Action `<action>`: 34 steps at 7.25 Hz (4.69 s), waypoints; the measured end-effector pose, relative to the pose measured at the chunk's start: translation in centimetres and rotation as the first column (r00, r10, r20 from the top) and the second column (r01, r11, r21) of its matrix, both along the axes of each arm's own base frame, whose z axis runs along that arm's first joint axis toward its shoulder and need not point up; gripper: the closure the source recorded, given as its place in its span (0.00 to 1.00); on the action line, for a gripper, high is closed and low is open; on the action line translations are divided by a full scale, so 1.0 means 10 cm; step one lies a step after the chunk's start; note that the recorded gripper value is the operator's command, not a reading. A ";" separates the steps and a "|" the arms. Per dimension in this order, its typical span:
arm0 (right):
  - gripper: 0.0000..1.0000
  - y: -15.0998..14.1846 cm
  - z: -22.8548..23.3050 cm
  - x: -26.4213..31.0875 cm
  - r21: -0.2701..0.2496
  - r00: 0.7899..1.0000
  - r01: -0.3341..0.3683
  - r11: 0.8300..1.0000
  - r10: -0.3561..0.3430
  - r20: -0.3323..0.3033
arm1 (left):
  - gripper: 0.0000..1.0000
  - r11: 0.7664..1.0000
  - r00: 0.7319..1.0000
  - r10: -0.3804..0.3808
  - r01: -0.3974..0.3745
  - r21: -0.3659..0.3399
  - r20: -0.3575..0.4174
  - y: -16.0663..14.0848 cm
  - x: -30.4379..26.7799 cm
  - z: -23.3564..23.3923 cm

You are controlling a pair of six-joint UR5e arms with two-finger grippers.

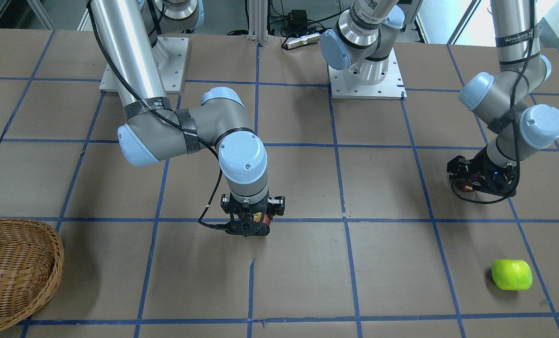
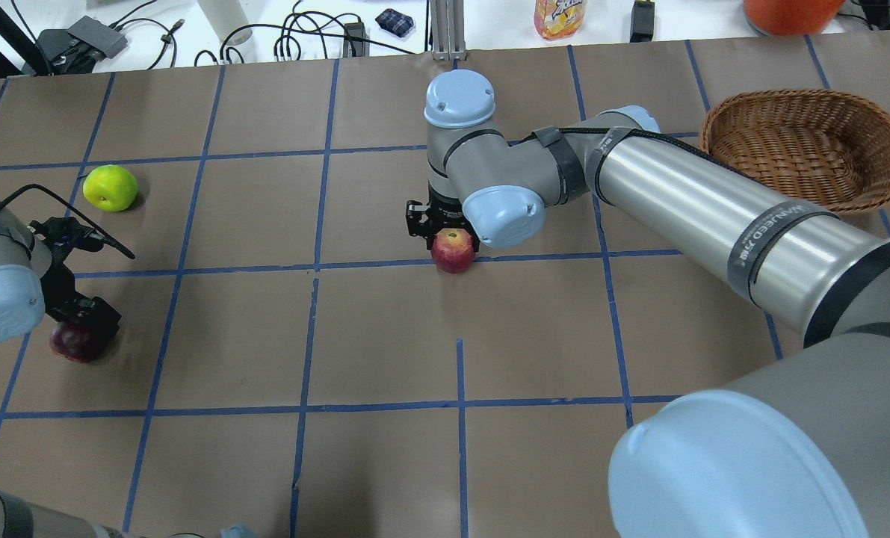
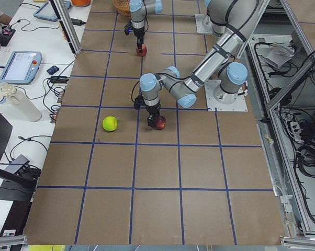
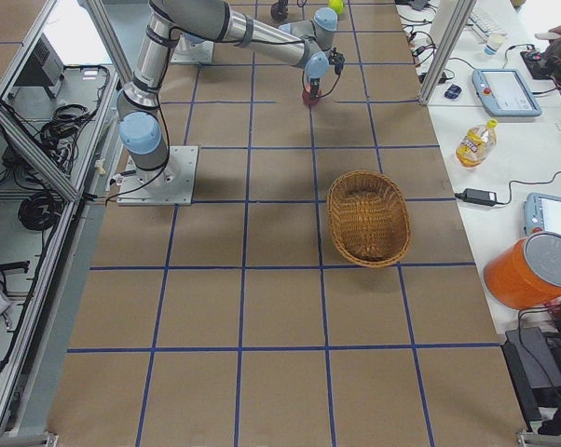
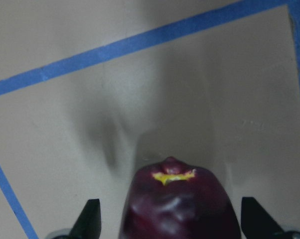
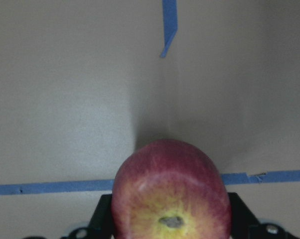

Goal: Put all apples into basket
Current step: 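Lift red-yellow apple into basket with right gripper while left grasps dark red apple, then carry the dark red apple to table center and release it, then grasp dark red apple with right gripper while left grasps green apple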

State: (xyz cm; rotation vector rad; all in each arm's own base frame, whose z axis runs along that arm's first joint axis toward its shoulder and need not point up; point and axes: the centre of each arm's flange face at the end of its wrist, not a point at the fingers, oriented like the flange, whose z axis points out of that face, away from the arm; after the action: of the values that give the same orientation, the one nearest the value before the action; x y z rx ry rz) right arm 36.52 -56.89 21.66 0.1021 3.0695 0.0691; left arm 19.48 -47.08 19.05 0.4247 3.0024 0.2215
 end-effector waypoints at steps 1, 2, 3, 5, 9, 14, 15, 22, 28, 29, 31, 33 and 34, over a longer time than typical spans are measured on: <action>1.00 -0.03 0.22 -0.05 -0.025 1.000 0.010 1.000 -0.010 0.012 | 0.45 1.000 1.000 0.001 -0.001 0.002 -0.001 0.01 0.00 -0.01; 1.00 -0.09 0.56 -0.19 -0.058 0.999 0.030 0.998 -0.029 0.022 | 0.61 1.000 1.000 0.002 -0.002 0.000 -0.002 0.01 0.00 -0.01; 1.00 -0.22 0.91 -0.47 -0.079 0.997 0.069 0.994 -0.067 0.025 | 0.62 1.000 1.000 0.004 -0.004 -0.001 -0.002 0.01 0.00 0.00; 1.00 -0.63 1.45 -1.53 -0.073 0.985 0.170 0.983 -0.170 -0.005 | 0.62 1.000 1.000 0.022 -0.022 -0.006 0.000 0.01 -0.05 0.07; 1.00 -0.99 1.83 -4.15 -0.017 0.988 0.014 1.000 -0.016 -0.153 | 0.62 0.988 0.988 0.152 -0.153 -0.032 -0.029 -0.12 -0.88 0.44; 1.00 -1.23 0.95 -5.80 0.001 0.953 -0.104 0.995 0.100 -0.285 | 0.56 0.874 0.880 0.453 -0.470 -0.128 -0.139 -0.43 -3.69 0.54; 1.00 -1.23 0.77 -5.98 0.016 0.953 -0.114 0.993 0.114 -0.281 | 0.57 0.856 0.859 0.477 -0.502 -0.122 -0.185 -0.47 -4.15 0.51; 0.00 -1.32 0.39 -6.17 0.005 0.952 -0.115 0.993 0.111 -0.284 | 0.00 0.826 0.808 0.502 -0.553 -0.105 -0.307 -0.75 -5.23 0.27; 0.00 -1.16 1.43 -4.59 -0.012 0.996 0.037 0.999 -0.038 -0.077 | 0.00 0.899 0.879 0.354 -0.414 -0.143 -0.319 -0.95 -4.62 1.23; 0.00 -1.14 1.56 -3.95 -0.014 0.998 0.028 1.000 -0.028 -0.052 | 0.00 0.922 0.905 0.299 -0.355 -0.152 -0.304 -1.00 -4.22 1.42; 0.00 -1.00 1.63 -2.52 -0.012 0.994 -0.106 0.994 0.106 -0.040 | 0.00 0.944 0.930 0.244 -0.292 -0.152 -0.275 -1.14 -3.15 1.61; 0.00 -0.75 1.56 -1.46 -0.006 0.967 -0.252 0.968 0.252 -0.035 | 0.00 0.945 0.935 0.245 -0.289 -0.150 -0.258 -1.31 -2.06 1.50; 0.00 -0.63 1.41 -1.09 0.019 0.951 -0.308 0.951 0.308 -0.031 | 0.00 0.941 0.934 0.256 -0.300 -0.154 -0.251 -1.40 -1.57 1.38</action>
State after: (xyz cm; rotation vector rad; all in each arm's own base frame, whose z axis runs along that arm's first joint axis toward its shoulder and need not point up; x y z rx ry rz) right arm 25.59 -63.14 35.72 -0.3805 3.0892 0.1065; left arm 3.82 -61.09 32.88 -0.0002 3.2604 -0.1035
